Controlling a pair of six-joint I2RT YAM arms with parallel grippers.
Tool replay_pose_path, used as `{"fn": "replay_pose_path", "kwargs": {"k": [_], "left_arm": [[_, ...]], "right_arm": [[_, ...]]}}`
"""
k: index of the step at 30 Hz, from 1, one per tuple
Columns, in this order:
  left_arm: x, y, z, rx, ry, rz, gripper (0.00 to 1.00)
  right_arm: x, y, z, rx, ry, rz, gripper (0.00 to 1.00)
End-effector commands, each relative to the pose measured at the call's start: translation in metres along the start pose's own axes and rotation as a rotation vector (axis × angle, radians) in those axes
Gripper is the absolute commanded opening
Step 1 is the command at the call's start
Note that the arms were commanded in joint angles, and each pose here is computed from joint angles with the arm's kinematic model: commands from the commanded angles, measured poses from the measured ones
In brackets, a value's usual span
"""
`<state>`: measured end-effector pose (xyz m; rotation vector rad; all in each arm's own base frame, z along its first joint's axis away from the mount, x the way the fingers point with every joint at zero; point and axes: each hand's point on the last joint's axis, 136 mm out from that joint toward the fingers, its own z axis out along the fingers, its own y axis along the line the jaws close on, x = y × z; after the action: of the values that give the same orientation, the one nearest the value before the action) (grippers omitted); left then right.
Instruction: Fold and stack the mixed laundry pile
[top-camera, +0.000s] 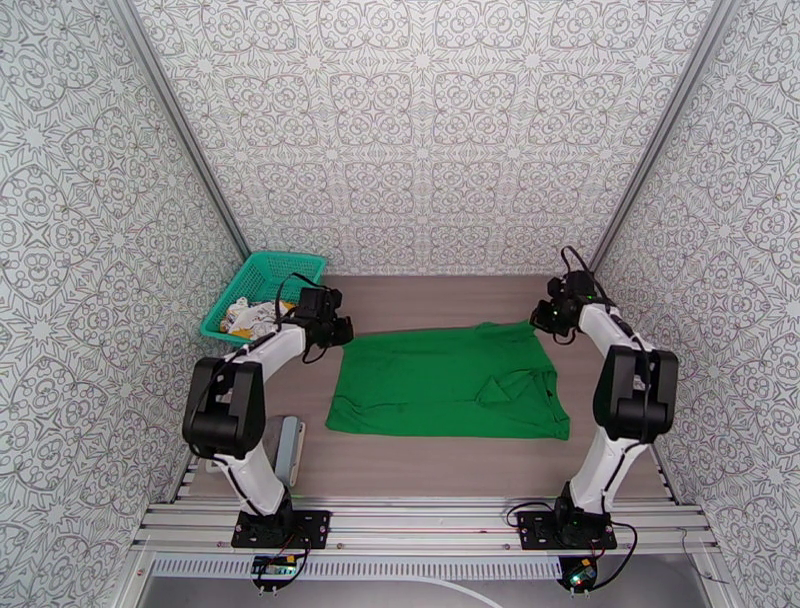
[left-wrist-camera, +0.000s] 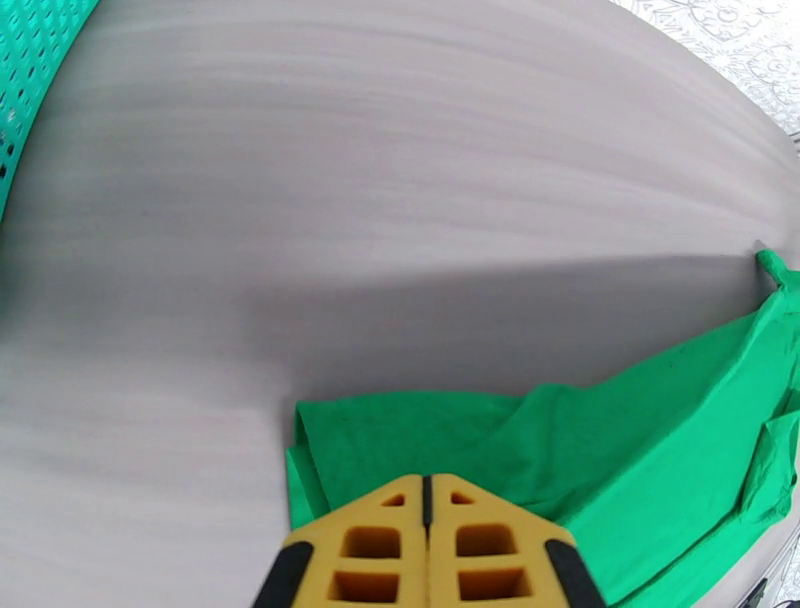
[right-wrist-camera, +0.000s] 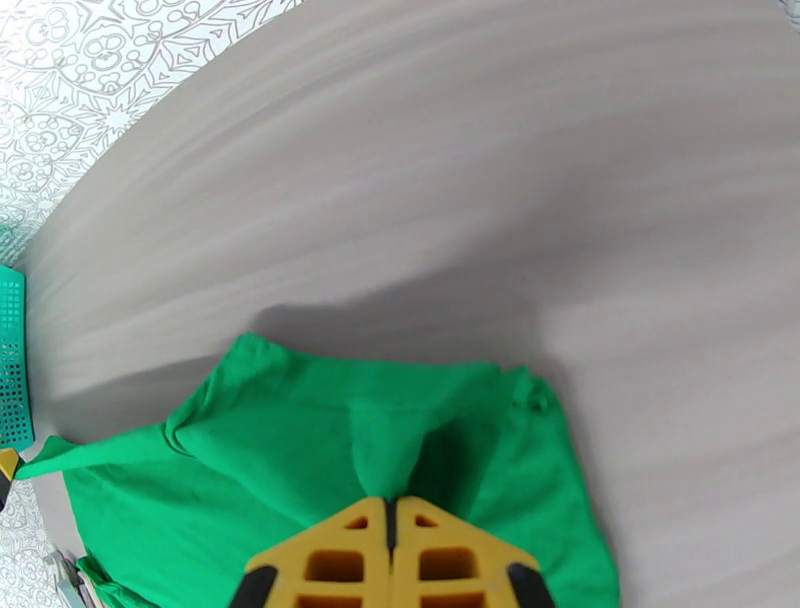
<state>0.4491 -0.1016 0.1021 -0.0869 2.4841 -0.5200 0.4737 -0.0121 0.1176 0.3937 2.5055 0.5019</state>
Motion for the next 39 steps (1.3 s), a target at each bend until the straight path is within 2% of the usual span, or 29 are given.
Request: {"fn": "replay_pose_path", "kwargs": {"k": [1,8,17,22,24,26,27,28,30,31,32,33,35,39], "left_arm": [[0.0,-0.002,-0.011,0.028,-0.037,-0.018,0.0],[0.027,0.003,-0.02,0.029,-0.037,-0.047,0.0],[0.067,0.019,-0.008,-0.009,-0.001,-0.105,0.0],[0.076,0.024,-0.008,-0.02,-0.004,-0.124,0.0],[0.079,0.026,-0.007,-0.024,0.0,-0.13,0.0],[0.081,0.027,-0.007,-0.029,0.002,-0.137,0.0],[0.083,0.028,-0.007,-0.032,0.006,-0.144,0.06],[0.083,0.033,-0.009,-0.056,0.002,-0.15,0.16],[0.081,0.037,-0.016,-0.089,-0.013,-0.156,0.26],[0.08,0.039,-0.02,-0.102,-0.021,-0.158,0.34],[0.078,0.04,-0.026,-0.121,-0.026,-0.156,0.46],[0.075,0.042,-0.031,-0.138,-0.034,-0.155,0.52],[0.068,0.041,-0.041,-0.163,-0.045,-0.151,0.55],[0.058,0.033,-0.053,-0.183,-0.049,-0.142,0.53]], "right_arm": [[-0.002,-0.002,-0.015,-0.015,-0.078,0.013,0.0],[0.026,-0.028,-0.03,0.017,-0.158,0.117,0.0],[0.074,-0.048,-0.021,0.018,-0.198,0.274,0.0],[0.089,-0.055,-0.026,0.038,-0.227,0.299,0.0],[0.097,-0.058,-0.028,0.057,-0.214,0.303,0.11],[0.106,-0.064,-0.03,0.088,-0.197,0.311,0.3],[0.111,-0.067,-0.033,0.113,-0.185,0.316,0.37],[0.115,-0.07,-0.037,0.14,-0.174,0.318,0.41],[0.118,-0.071,-0.046,0.177,-0.16,0.307,0.45],[0.118,-0.072,-0.051,0.196,-0.148,0.3,0.46],[0.118,-0.072,-0.056,0.225,-0.128,0.291,0.47],[0.117,-0.072,-0.06,0.252,-0.103,0.278,0.48],[0.112,-0.062,-0.064,0.293,-0.058,0.202,0.48],[0.1,-0.018,-0.053,0.331,0.022,0.039,0.49]]}}
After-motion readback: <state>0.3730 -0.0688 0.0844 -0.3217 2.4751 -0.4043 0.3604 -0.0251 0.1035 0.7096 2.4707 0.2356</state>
